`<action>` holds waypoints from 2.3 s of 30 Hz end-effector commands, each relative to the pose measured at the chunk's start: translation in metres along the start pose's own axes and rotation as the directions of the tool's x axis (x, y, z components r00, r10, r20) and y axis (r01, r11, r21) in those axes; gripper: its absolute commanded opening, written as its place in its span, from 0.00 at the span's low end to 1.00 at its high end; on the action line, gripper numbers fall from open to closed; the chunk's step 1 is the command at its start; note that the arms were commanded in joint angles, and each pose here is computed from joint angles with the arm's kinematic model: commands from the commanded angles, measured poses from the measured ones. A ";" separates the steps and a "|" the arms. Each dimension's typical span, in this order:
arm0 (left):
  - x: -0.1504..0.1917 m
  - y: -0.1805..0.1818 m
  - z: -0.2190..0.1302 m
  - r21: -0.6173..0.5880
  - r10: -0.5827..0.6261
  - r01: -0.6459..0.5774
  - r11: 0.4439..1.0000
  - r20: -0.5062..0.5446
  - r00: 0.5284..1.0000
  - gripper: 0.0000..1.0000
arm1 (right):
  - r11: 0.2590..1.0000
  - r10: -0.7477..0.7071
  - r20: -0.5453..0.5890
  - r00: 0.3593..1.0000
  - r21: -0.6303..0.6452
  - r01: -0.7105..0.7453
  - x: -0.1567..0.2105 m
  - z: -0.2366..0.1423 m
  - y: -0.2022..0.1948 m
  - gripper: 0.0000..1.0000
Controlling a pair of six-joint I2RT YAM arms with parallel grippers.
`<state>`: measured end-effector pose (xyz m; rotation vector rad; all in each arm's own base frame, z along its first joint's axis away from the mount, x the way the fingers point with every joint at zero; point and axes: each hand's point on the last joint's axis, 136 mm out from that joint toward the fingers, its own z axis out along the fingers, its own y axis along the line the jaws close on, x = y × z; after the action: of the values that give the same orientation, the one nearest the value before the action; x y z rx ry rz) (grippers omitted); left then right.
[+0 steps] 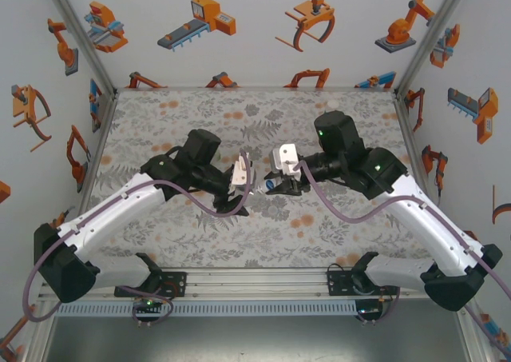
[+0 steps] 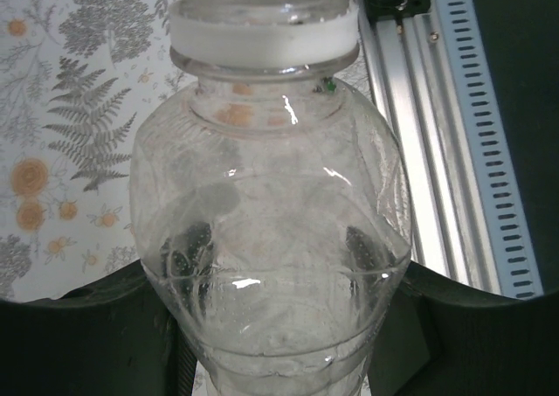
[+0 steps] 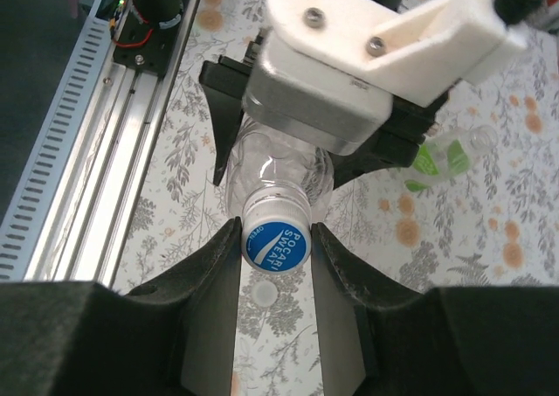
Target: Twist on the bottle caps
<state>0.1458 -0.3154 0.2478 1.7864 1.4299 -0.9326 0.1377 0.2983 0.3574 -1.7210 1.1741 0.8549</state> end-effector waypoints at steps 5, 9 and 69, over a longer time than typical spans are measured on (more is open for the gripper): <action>-0.003 0.033 -0.016 -0.243 0.056 -0.061 0.968 -0.027 0.998 0.00 | 0.927 0.346 0.028 0.938 0.144 -0.346 0.008 0.009 -0.033 0.00; 0.001 0.050 -0.025 -0.361 0.060 -0.074 0.930 -0.050 0.997 0.00 | 0.768 0.562 0.183 0.807 0.247 -0.591 0.017 0.013 -0.063 0.00; 0.005 -0.001 0.008 0.052 -0.011 0.014 0.999 -0.058 0.998 0.00 | 0.990 -0.112 -0.022 0.993 0.086 0.114 0.003 -0.033 0.025 0.55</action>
<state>0.1667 -0.3211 0.2365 1.7880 1.4928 -0.8274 0.1367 0.2652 0.3631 -1.5412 1.2793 0.7487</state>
